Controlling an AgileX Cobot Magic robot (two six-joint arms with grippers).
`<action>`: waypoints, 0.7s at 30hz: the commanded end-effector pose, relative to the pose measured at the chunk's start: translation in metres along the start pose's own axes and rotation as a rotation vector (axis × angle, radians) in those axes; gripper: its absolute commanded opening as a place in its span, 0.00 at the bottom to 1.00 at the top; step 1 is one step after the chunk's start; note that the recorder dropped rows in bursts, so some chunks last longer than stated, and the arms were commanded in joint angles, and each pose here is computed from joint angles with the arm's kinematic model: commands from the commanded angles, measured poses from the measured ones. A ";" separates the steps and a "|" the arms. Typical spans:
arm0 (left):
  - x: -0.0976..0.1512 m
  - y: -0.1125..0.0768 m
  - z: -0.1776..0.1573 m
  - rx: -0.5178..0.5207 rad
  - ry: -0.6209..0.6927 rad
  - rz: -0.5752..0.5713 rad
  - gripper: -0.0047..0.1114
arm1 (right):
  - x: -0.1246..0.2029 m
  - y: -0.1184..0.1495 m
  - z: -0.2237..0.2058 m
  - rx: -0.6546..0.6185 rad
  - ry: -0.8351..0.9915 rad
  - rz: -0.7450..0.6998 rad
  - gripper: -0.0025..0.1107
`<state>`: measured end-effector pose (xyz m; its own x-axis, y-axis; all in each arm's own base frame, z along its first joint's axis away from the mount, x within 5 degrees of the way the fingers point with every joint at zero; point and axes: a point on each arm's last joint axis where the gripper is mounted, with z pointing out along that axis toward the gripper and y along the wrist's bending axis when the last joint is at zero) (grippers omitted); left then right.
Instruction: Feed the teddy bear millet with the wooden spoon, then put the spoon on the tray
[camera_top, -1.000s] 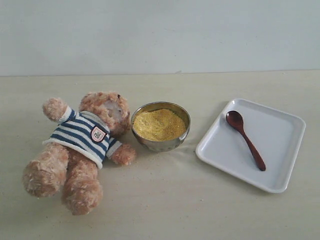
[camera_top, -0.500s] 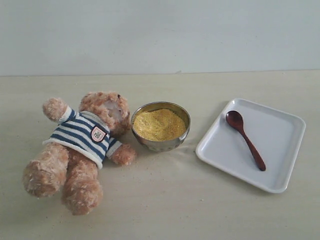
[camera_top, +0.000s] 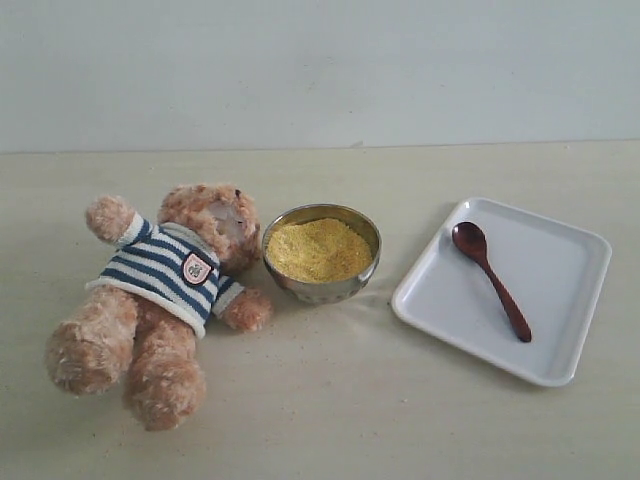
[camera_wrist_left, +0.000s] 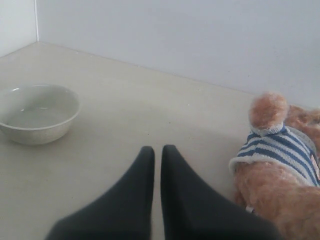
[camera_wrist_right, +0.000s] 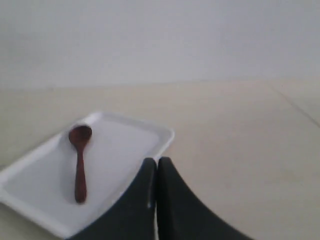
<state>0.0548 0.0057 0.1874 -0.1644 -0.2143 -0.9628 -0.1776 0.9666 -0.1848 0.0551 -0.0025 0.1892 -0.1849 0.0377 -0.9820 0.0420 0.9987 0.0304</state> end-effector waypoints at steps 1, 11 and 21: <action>0.000 0.000 0.000 0.008 0.000 0.013 0.08 | 0.008 -0.003 0.000 0.033 0.083 -0.073 0.03; 0.000 0.000 0.000 0.008 0.000 0.013 0.08 | 0.007 -0.003 0.000 0.030 0.067 -0.069 0.03; 0.000 0.000 0.000 0.008 0.000 0.013 0.08 | 0.008 -0.003 0.000 0.031 0.073 -0.069 0.03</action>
<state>0.0548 0.0057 0.1874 -0.1644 -0.2143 -0.9628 -0.1776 0.9666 -0.1848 0.0535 -0.0044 0.1810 -0.2669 -0.0155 -0.9636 0.0503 0.9983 -0.0299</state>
